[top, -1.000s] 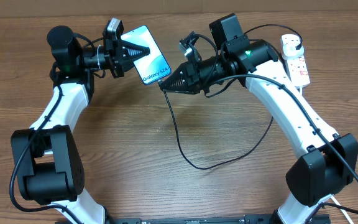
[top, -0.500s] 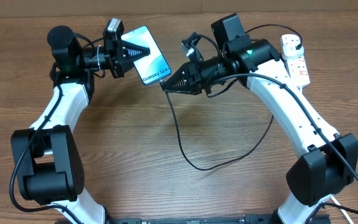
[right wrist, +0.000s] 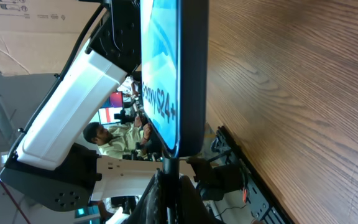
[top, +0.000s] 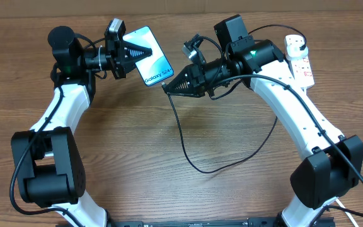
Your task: Plug charger to phone and switch on socket
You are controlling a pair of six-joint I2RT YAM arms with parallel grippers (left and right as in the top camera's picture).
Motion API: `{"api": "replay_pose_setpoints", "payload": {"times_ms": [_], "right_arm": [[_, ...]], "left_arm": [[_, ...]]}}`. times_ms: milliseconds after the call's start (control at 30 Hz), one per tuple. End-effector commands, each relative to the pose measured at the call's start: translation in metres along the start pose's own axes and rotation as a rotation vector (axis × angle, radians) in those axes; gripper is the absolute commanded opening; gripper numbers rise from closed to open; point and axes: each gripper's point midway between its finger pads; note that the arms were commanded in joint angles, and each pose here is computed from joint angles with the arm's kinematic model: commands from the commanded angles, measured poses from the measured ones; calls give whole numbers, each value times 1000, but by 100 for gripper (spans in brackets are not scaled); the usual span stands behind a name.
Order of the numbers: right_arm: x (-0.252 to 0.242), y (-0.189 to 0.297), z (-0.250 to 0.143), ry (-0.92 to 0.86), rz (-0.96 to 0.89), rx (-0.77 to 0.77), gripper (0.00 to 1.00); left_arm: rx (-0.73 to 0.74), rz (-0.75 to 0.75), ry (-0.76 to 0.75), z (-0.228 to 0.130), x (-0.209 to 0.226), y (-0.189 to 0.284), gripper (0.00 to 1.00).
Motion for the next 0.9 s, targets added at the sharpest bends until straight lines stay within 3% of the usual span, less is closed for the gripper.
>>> {"api": "replay_pose_setpoints", "payload": {"times_ms": [0,867], "right_arm": [[8,4,-3,34,28,2,4],[7,4,4,63,7,-29,4]], "left_arm": [[17,-2,-15,-1,-4,0,4],[17,-2,-15,-1,-4,0,4]]}}
Point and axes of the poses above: each gripper's point midway between its finger pads, its own y axis back along the fingers, its own x axis along the line the jaws close on, z = x × y, and after that the axes turned 10 degrees about -y, right-handed
